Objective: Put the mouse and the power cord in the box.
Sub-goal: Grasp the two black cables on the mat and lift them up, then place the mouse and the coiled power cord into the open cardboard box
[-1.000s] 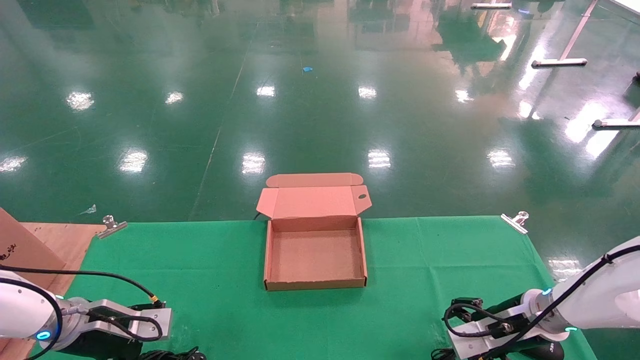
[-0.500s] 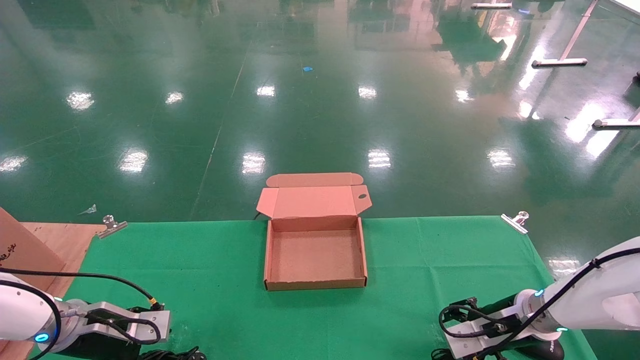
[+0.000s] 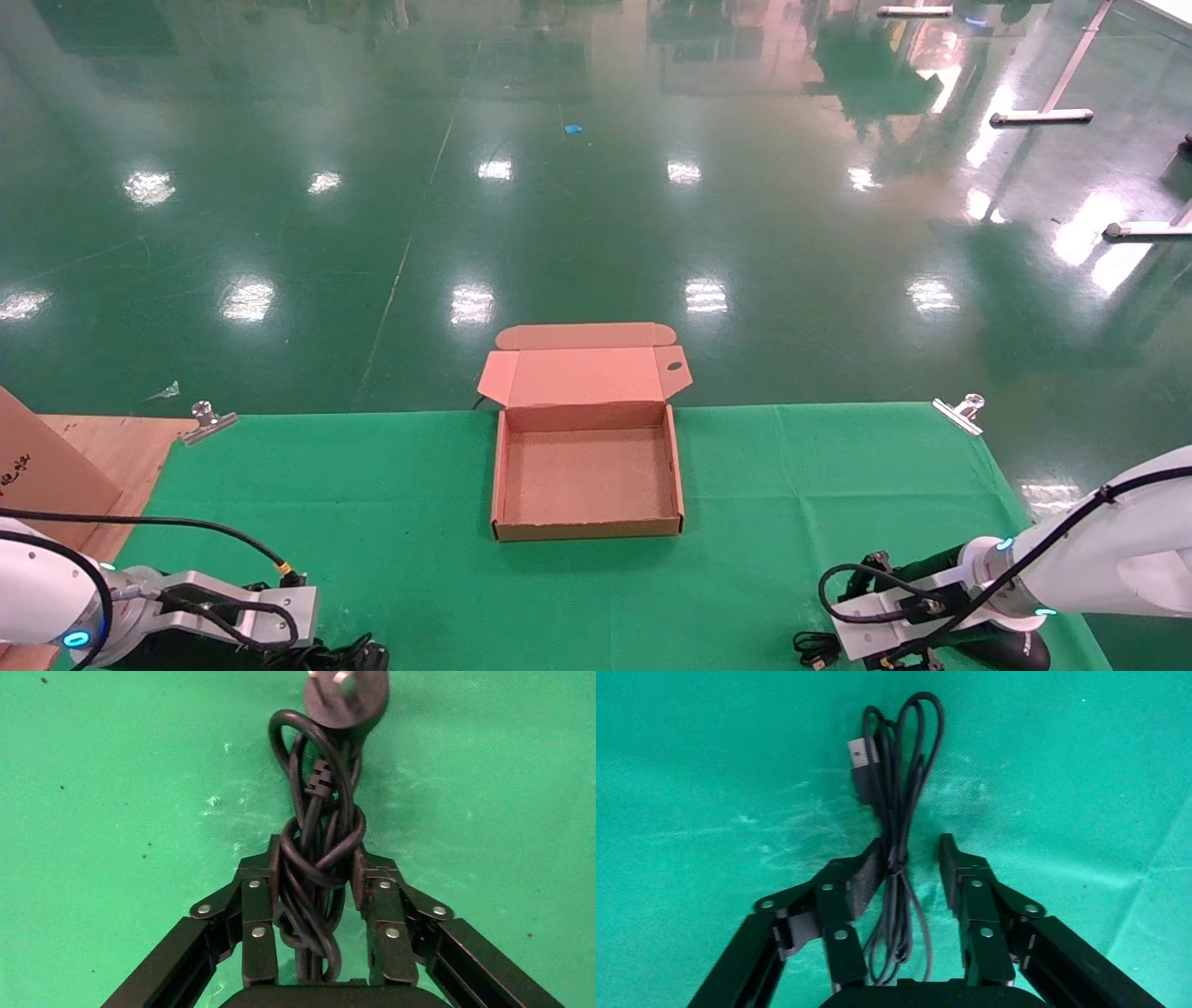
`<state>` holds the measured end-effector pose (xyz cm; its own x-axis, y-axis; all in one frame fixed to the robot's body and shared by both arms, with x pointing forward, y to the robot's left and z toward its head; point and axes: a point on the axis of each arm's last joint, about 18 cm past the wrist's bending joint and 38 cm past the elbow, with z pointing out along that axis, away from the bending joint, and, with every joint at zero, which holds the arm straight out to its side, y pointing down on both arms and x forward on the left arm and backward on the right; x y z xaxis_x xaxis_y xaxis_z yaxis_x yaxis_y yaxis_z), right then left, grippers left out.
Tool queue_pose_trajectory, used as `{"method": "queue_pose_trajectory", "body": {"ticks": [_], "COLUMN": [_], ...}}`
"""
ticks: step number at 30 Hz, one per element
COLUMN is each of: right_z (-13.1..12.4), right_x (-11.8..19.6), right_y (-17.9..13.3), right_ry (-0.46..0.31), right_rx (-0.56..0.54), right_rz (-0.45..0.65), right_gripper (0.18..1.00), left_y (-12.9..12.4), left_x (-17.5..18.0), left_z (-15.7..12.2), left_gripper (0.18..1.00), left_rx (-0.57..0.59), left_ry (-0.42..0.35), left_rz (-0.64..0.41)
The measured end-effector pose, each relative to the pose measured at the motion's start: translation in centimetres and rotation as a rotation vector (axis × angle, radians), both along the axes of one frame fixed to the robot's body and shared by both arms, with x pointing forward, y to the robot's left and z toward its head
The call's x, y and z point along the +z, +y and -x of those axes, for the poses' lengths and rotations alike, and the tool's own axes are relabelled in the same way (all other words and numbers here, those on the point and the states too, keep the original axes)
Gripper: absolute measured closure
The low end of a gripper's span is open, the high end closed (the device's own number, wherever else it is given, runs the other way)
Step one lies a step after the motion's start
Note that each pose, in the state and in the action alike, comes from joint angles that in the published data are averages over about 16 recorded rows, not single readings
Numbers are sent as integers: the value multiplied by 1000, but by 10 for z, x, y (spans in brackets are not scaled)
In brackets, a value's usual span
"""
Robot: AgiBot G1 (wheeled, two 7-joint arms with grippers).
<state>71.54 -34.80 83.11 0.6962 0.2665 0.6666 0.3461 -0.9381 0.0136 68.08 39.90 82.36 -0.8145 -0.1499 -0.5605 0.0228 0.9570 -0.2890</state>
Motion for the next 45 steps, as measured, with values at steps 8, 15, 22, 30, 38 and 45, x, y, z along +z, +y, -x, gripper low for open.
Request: {"method": "queue_pose_trajectory", "body": {"ticks": [8,15,22,30,38,45], "right_z": [9,14,15,18,23,25], "right_x": [4,33,98,191,261,291], "right_y": [-2,-2,5,35,80,108], "right_ry": [38,29,-56,-193,-307,-362], "right_rx": [15,34,68,134,201,237], "right_rz": [-32,-85,-151,-214,-238,-245], "right_gripper": [848,929,954,959,960,960], "left_y": [-2,-11,-32,-70,-111,-134], "left_x": [8,35,89,169,244,276], "left_z": [6,14,18,8,-10,-19], "left_gripper": [796,820,822,824,824,825], "left_rx": [-30,-92,-182,-264,-285,-285], "left_ry": [14,22,-22,-172,-381,-490], "left_rz": [25,67,103,92,52,39]}}
